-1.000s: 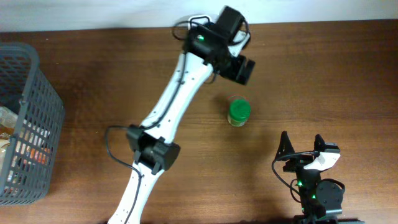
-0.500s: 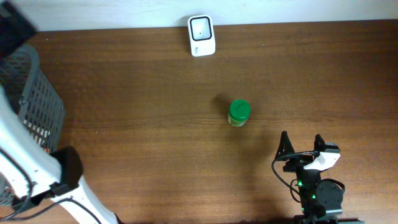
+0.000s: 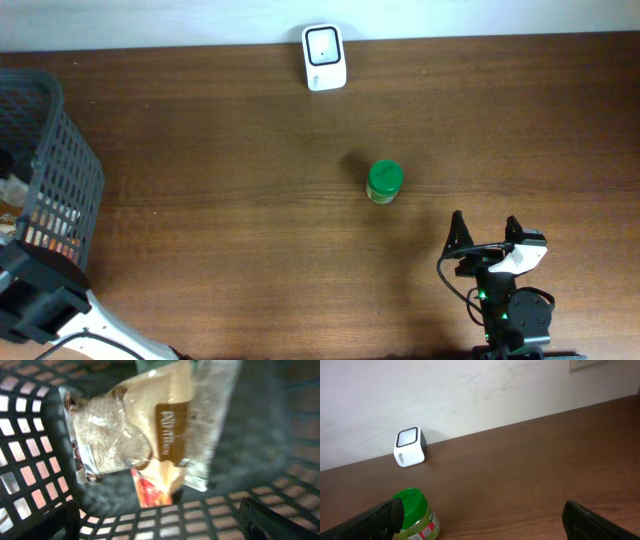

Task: Scan the item barcode
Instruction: 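Reach the left gripper into the basket and grasp the paper bag, then place the brown paper bag on the table left of the jar, then grasp the small orange box in the basket with the left gripper, then place the orange box on the table beside the paper bag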

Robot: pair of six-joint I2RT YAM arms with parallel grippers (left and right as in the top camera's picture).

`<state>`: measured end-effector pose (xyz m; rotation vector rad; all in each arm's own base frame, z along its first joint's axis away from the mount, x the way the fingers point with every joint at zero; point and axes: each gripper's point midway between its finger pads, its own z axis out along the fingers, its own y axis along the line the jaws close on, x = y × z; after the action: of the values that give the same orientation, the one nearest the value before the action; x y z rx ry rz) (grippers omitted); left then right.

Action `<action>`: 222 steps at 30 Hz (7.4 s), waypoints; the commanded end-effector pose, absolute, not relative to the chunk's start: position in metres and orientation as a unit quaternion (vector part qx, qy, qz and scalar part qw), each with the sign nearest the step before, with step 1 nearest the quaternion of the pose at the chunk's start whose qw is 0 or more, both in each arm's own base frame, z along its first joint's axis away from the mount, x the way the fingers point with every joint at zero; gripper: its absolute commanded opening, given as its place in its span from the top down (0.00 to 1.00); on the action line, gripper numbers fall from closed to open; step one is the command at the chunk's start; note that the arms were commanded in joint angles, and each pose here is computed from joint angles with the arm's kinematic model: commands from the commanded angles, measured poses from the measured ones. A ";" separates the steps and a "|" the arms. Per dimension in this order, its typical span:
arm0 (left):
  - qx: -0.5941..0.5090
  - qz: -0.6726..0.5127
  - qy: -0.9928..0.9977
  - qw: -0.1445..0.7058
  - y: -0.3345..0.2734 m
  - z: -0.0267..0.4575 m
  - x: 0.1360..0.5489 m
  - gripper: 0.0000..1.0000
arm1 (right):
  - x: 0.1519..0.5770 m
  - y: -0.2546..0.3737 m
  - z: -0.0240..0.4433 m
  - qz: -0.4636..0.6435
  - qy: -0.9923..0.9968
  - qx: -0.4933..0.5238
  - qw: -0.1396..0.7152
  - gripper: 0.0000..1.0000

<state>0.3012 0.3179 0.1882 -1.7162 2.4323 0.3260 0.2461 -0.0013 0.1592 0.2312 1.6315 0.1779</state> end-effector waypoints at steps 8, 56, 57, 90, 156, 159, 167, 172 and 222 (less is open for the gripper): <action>-0.550 0.125 0.825 0.041 0.328 0.076 0.293 0.01 | 0.246 0.000 0.156 0.082 0.727 0.102 0.674 0.02; -0.078 -0.052 0.929 0.357 -0.065 0.403 0.385 1.00 | 0.246 0.000 0.156 0.082 0.727 0.102 0.674 0.02; -0.042 -0.047 0.952 0.301 -0.096 0.367 0.387 1.00 | 0.246 0.000 0.156 0.082 0.727 0.102 0.674 0.02; -0.002 -0.082 0.948 0.306 -0.126 0.336 0.421 0.01 | 0.246 0.000 0.156 0.082 0.727 0.102 0.674 0.02; -0.400 -0.105 0.834 0.366 0.222 0.361 0.361 0.52 | 0.246 0.000 0.156 0.082 0.727 0.102 0.674 0.02; -0.286 -0.122 0.871 0.380 0.135 0.387 0.375 0.48 | 0.246 0.000 0.156 0.082 0.727 0.102 0.674 0.02; -0.037 -0.134 0.972 0.191 -0.079 0.280 0.401 0.48 | 0.246 0.000 0.156 0.082 0.727 0.102 0.674 0.02; 0.057 -0.102 0.987 0.111 -0.160 0.208 0.402 0.48 | 0.246 0.000 0.156 0.082 0.727 0.102 0.674 0.02; 0.056 -0.073 0.994 -0.055 -0.123 0.017 0.449 0.42 | 0.246 0.000 0.156 0.082 0.727 0.102 0.674 0.02</action>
<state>0.4337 -0.1152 0.0048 0.2139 3.2830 -0.1571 0.2461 -0.0014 0.1592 0.2318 1.6315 0.1779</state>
